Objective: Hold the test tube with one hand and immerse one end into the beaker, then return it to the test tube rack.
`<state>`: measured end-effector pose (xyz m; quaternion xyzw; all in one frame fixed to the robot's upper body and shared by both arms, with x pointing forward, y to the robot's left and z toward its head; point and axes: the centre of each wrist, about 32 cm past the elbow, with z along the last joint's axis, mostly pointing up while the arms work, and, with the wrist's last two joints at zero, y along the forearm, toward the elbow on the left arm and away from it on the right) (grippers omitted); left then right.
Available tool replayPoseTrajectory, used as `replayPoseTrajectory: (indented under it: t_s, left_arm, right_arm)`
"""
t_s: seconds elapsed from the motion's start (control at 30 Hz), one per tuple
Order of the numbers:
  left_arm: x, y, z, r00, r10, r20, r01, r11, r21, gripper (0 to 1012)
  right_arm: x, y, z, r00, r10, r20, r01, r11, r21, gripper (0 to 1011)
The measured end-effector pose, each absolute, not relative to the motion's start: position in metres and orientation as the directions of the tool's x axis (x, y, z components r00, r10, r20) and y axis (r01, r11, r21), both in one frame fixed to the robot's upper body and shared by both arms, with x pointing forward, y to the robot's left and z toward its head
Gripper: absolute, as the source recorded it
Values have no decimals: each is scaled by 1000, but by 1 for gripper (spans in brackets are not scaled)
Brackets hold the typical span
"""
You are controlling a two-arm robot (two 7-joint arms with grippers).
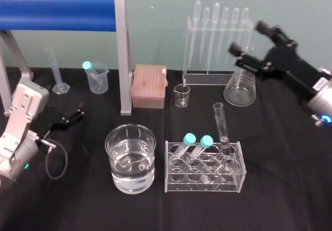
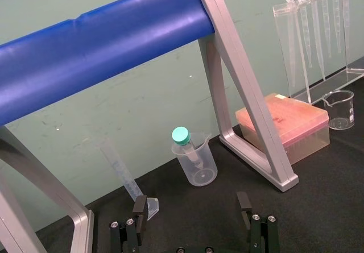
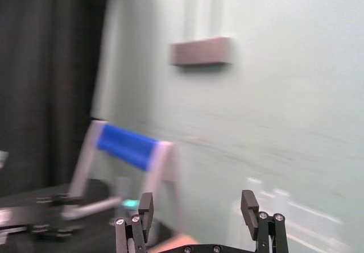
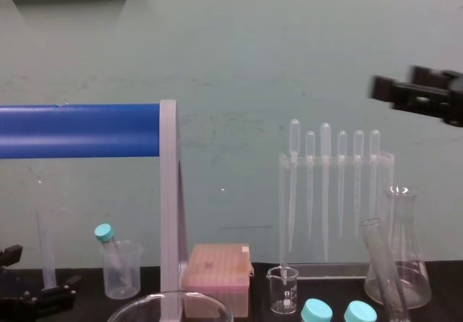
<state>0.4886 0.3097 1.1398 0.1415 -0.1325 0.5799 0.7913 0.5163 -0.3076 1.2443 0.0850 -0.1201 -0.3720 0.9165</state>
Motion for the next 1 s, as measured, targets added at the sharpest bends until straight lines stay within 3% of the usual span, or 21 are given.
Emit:
replayPoseTrajectory:
  t_s: [0.07,0.2,0.53,1.0]
  left_arm:
    - [489,310,1140,292,880,374,-955,287,70,1000]
    - [489,310,1140,292,880,374,-955,287,70,1000]
    - [489,310,1140,292,880,374,-955,287,70,1000]
    - [489,310,1140,292,880,374,-955,287,70,1000]
  right_arm:
    - [511,-318,1238,597,-791,132,756,610,236,1000]
    - [509,-327,1220,516,-853,74,837,521,166,1000]
    - [519,-322,1166,459,-889,-5,885,457,-90,1000]
    - [519,-322,1169,462,-887,1,884,460,-78,1000]
